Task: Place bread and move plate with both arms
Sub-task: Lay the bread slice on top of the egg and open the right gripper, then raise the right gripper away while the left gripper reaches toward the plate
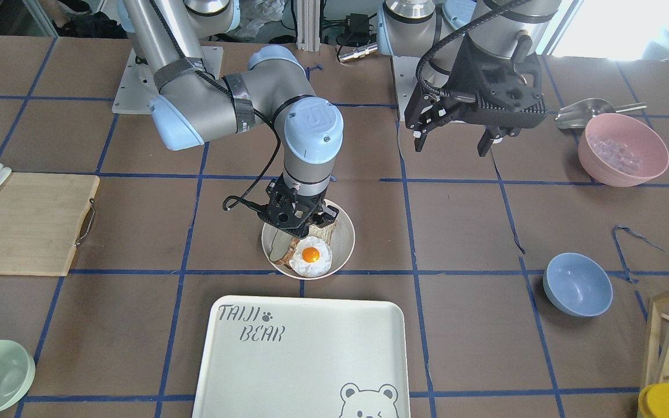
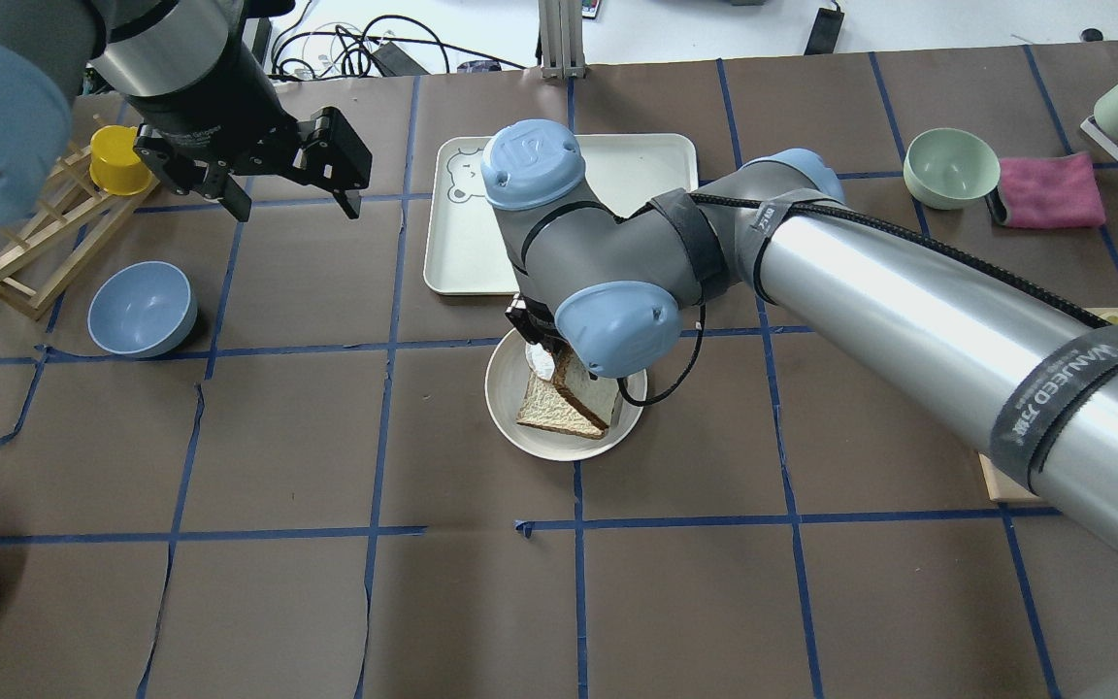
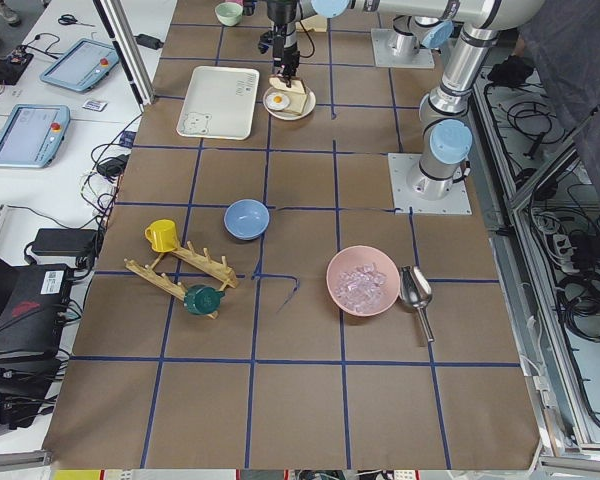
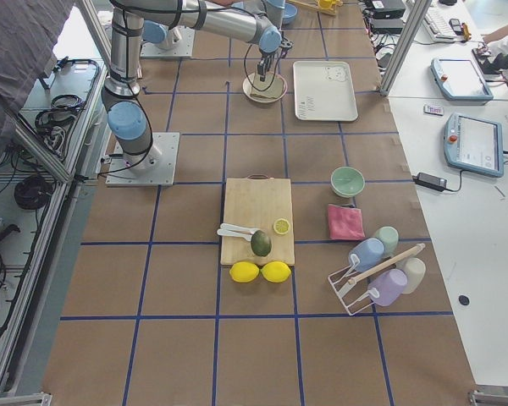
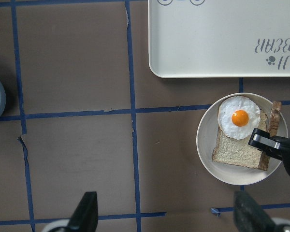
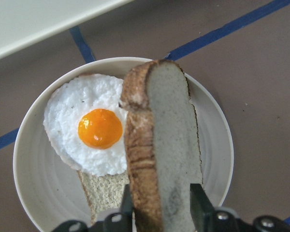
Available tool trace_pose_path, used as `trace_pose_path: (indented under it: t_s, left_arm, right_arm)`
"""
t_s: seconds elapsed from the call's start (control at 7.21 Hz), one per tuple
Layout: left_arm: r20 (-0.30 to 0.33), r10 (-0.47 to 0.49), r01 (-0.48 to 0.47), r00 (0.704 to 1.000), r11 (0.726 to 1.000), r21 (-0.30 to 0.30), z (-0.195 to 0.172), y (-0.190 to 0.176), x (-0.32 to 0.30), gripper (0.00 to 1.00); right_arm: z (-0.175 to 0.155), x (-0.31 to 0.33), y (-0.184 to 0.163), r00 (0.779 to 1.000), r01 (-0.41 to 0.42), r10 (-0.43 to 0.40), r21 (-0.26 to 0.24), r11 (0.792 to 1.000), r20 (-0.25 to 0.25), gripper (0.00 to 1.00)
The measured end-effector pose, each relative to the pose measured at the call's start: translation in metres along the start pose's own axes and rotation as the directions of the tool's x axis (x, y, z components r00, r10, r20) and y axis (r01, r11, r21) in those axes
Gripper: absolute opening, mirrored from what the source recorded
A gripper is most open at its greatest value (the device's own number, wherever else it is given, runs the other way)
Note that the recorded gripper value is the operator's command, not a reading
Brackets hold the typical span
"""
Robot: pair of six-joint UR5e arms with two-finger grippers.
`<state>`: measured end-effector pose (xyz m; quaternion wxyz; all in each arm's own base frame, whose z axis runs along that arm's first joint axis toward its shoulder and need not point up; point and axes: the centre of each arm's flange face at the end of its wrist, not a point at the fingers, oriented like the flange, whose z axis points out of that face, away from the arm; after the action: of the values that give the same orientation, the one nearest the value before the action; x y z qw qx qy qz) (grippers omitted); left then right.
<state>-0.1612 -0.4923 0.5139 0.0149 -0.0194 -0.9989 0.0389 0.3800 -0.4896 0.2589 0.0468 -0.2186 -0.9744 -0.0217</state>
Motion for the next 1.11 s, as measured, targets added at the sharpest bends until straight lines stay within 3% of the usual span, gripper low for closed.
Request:
trace_pose_path:
  t_s: [0.42,0.69,1.11]
  left_arm:
    - [0.005,0.001,-0.001,1.0,1.0,0.001,-0.001,0.0,0.0,1.0]
    - [0.007,0.0,0.0,1.0,1.0,0.0,-0.002,0.001,0.0,1.0]
    - [0.001,-0.01,0.01,1.0,0.999,-0.038,0.006,0.002,-0.001,1.0]
  right_arm:
    - [-0.016,-0.001,-0.008,0.998,-0.002,-0.001,0.046,0.999,0.06,1.0]
    - [-0.045,0.001,-0.017,0.989,0.017,-0.033,0.118,0.993,0.142,1.0]
    - [-0.079,0.039,-0.064,0.971,0.167,-0.195,0.186,0.968,0.14,1.0]
